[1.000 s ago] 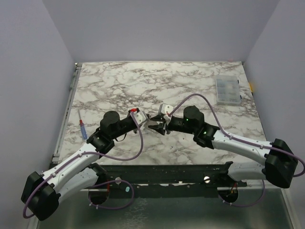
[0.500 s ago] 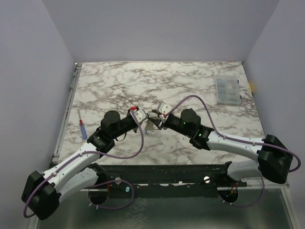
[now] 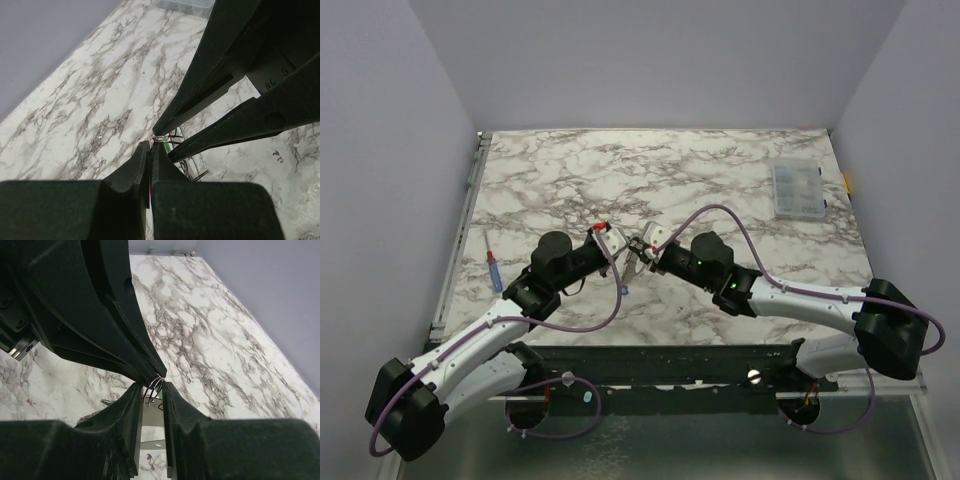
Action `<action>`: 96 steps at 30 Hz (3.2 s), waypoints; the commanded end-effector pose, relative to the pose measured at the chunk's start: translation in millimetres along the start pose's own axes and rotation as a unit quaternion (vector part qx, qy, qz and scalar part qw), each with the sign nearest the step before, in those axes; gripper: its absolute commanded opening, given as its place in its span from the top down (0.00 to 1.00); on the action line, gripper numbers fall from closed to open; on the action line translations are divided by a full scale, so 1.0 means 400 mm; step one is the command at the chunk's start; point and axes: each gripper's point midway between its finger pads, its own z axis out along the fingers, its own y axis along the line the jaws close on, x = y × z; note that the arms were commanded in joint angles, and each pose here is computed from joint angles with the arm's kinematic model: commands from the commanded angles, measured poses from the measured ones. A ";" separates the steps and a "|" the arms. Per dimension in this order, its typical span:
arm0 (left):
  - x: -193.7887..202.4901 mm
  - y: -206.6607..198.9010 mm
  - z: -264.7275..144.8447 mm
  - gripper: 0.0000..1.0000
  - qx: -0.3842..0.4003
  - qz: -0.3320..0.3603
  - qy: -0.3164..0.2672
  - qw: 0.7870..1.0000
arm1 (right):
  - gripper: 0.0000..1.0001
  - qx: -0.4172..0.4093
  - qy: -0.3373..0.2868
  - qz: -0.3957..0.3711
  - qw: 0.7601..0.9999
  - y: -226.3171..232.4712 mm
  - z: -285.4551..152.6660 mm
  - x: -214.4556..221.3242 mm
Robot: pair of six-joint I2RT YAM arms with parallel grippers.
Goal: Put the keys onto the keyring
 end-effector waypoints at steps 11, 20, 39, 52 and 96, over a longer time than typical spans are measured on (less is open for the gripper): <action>-0.044 0.000 0.005 1.00 0.010 0.011 -0.020 1.000 | 0.94 0.044 -0.015 -0.028 0.999 -0.050 0.009 -0.058; -0.060 -0.034 -0.014 1.00 0.049 0.052 -0.040 0.997 | 0.99 0.043 -0.028 -0.038 0.998 -0.058 -0.035 -0.087; -0.133 -0.134 -0.066 1.00 0.152 0.109 -0.125 0.974 | 0.99 -0.043 -0.151 -0.031 0.987 0.019 -0.164 -0.207; -0.191 -0.184 -0.100 1.00 0.197 0.103 -0.190 0.956 | 0.99 -0.051 -0.259 -0.071 0.962 0.041 -0.233 -0.276; -0.207 -0.195 -0.120 0.79 0.203 0.114 -0.214 0.949 | 0.99 -0.153 -0.208 -0.070 0.964 0.128 -0.203 -0.223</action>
